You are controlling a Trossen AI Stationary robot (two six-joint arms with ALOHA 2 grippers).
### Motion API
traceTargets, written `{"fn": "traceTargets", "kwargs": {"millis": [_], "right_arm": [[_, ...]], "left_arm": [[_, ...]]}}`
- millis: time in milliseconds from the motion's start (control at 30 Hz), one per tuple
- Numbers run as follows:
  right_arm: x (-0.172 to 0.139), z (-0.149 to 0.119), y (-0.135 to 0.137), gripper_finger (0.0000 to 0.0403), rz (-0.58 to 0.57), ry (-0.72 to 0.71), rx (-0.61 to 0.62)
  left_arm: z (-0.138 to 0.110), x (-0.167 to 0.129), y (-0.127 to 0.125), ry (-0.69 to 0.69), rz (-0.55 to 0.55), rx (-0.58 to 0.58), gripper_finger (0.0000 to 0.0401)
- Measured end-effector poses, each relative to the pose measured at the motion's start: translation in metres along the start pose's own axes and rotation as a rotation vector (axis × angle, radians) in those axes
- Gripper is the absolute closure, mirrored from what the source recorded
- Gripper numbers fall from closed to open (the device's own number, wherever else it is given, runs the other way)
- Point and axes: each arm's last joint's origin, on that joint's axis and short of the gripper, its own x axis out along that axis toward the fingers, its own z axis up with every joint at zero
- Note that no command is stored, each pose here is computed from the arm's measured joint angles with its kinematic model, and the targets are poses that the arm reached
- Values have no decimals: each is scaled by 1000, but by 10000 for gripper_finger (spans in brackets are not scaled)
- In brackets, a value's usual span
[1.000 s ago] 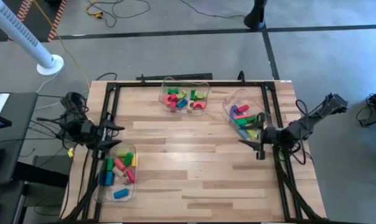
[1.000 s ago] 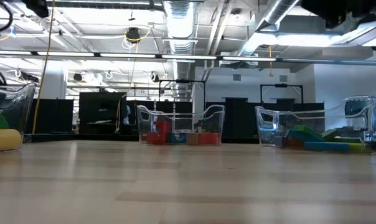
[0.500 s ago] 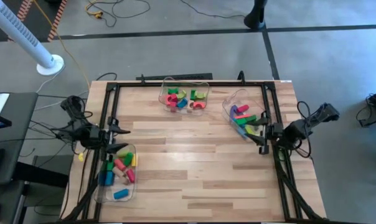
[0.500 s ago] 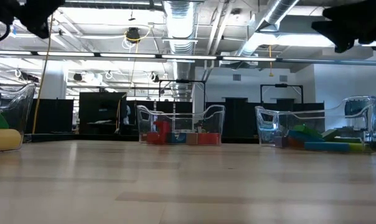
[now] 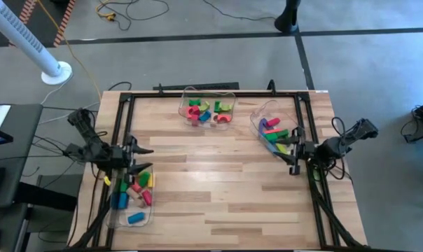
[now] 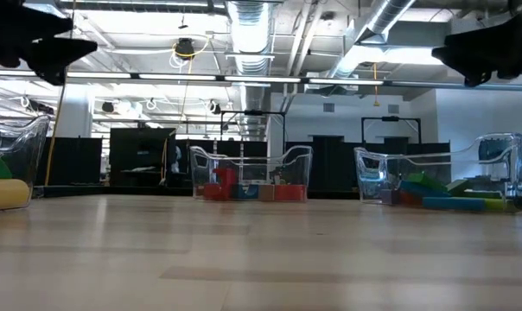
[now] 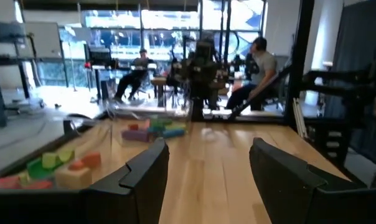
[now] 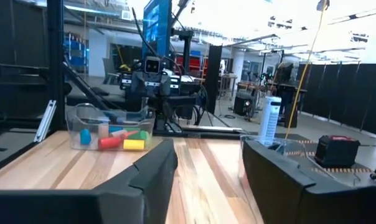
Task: Sort blocks by size
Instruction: Return to Home Position
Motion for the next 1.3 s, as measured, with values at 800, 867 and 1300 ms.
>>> {"fn": "traceTargets", "kwargs": {"millis": [800,867,1300], "right_arm": [[0,-7,1,222,9,66,74],[0,-7,1,223,9,67,86],[0,-9,2,222,10,77,79]], "left_arm": [[-14,-1,0,86,6,77,186],[-14,-1,0,88,6,79,186],[-15,-1,0,92,6,85,186]]}}
